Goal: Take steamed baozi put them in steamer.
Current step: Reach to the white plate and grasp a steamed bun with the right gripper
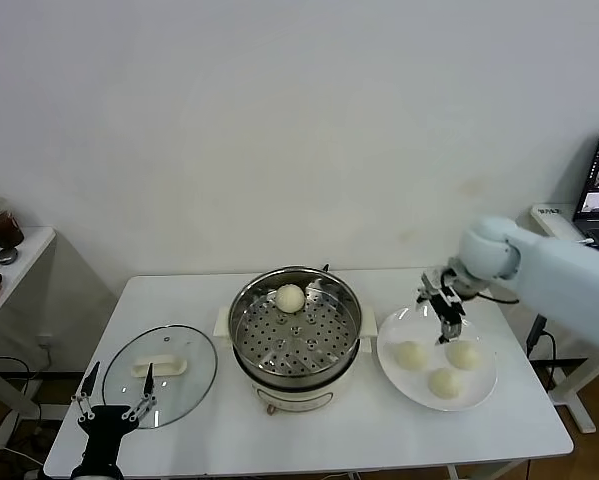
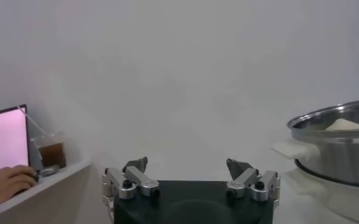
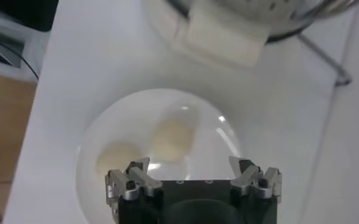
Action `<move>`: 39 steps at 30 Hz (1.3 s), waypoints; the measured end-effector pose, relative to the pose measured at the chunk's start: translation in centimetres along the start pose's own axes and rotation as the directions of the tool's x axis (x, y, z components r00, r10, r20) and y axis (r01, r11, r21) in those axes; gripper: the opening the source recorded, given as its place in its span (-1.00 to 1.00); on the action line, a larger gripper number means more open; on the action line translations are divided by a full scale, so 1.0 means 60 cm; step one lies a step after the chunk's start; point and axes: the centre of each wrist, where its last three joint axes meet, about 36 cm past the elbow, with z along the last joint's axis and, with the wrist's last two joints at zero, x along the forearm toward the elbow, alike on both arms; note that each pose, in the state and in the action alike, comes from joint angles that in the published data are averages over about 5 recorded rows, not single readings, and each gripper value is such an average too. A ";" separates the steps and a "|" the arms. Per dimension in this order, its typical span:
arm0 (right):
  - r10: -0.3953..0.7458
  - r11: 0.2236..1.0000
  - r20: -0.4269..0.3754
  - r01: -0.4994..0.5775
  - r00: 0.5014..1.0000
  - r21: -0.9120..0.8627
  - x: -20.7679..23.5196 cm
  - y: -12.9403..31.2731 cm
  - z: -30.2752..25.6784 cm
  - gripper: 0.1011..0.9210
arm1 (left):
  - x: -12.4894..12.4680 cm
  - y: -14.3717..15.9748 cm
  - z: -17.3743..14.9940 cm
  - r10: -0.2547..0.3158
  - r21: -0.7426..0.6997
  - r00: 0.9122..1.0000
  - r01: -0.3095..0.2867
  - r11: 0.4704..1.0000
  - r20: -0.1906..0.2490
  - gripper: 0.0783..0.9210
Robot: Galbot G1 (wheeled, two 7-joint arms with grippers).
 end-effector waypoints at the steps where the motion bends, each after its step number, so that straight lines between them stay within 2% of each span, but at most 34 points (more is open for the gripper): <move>1: -0.002 1.000 0.000 0.002 1.000 -0.006 -0.009 0.001 0.002 0.76 | 0.001 0.001 0.000 -0.002 -0.001 1.000 0.002 1.000 0.000 0.77; 13: 0.010 1.000 0.003 -0.010 1.000 -0.021 -0.100 0.007 -0.003 0.76 | 0.006 0.006 0.000 -0.014 -0.006 1.000 0.014 1.000 0.000 0.77; 26: 0.030 0.999 0.004 -0.029 1.000 -0.020 -0.162 -0.006 -0.024 0.73 | 0.002 0.012 0.003 -0.023 -0.012 1.000 0.023 1.000 0.000 0.77; 29: 0.031 0.999 -0.001 -0.031 1.000 -0.019 -0.167 -0.009 -0.026 0.63 | 0.001 0.012 0.004 -0.025 -0.011 1.000 0.025 1.000 0.000 0.77; 39: 0.025 1.000 -0.006 -0.025 1.000 -0.018 -0.165 -0.013 -0.026 0.08 | -0.001 0.011 0.005 -0.027 -0.009 1.000 0.027 1.000 0.000 0.77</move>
